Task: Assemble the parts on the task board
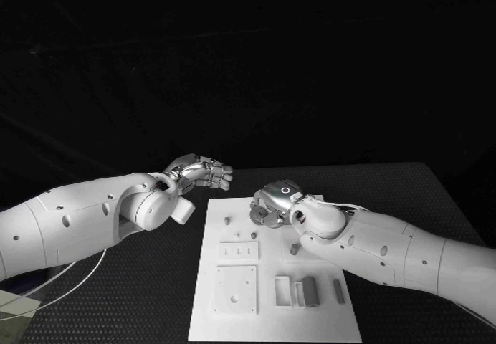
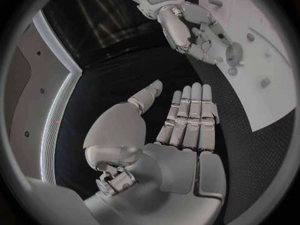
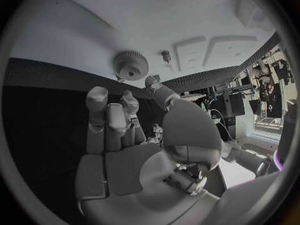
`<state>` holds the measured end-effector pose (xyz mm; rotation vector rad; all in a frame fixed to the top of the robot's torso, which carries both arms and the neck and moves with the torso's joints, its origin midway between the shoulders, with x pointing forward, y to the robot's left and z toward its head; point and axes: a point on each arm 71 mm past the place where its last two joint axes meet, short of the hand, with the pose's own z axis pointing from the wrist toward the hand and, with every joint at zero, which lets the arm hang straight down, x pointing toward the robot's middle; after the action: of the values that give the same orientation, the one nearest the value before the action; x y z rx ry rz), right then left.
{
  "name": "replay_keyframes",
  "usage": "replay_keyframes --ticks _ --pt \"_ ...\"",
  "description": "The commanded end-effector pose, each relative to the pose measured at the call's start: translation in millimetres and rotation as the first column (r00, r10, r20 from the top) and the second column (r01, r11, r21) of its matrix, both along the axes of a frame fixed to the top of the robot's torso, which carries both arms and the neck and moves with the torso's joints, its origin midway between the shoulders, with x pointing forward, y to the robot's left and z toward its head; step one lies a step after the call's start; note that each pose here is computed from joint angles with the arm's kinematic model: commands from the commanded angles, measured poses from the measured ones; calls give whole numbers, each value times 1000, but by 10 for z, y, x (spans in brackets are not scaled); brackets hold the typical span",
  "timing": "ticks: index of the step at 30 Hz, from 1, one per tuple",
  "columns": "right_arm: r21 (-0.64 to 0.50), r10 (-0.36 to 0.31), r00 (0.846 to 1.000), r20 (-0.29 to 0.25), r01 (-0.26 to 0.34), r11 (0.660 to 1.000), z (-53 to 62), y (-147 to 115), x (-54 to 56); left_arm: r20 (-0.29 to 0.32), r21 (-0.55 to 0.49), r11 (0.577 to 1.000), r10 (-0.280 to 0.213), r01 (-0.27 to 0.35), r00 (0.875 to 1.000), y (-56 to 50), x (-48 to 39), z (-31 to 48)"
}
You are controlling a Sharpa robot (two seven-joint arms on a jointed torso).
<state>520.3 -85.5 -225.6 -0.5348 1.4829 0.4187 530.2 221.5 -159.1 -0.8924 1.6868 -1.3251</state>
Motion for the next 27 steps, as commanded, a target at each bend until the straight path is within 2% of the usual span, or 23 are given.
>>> replay_keyframes --ticks 1,9,27 --pt "0 -17 1000 -24 17 1000 -13 -38 10 14 -5 1000 -6 6 1000 -14 -2 24" --pt "-11 -35 998 -60 34 999 -49 -69 51 14 -5 1000 -7 7 1000 -17 -2 23" --pt "-27 -50 994 -95 47 999 -111 -54 142 12 -4 1000 -11 11 1000 -37 3 21"
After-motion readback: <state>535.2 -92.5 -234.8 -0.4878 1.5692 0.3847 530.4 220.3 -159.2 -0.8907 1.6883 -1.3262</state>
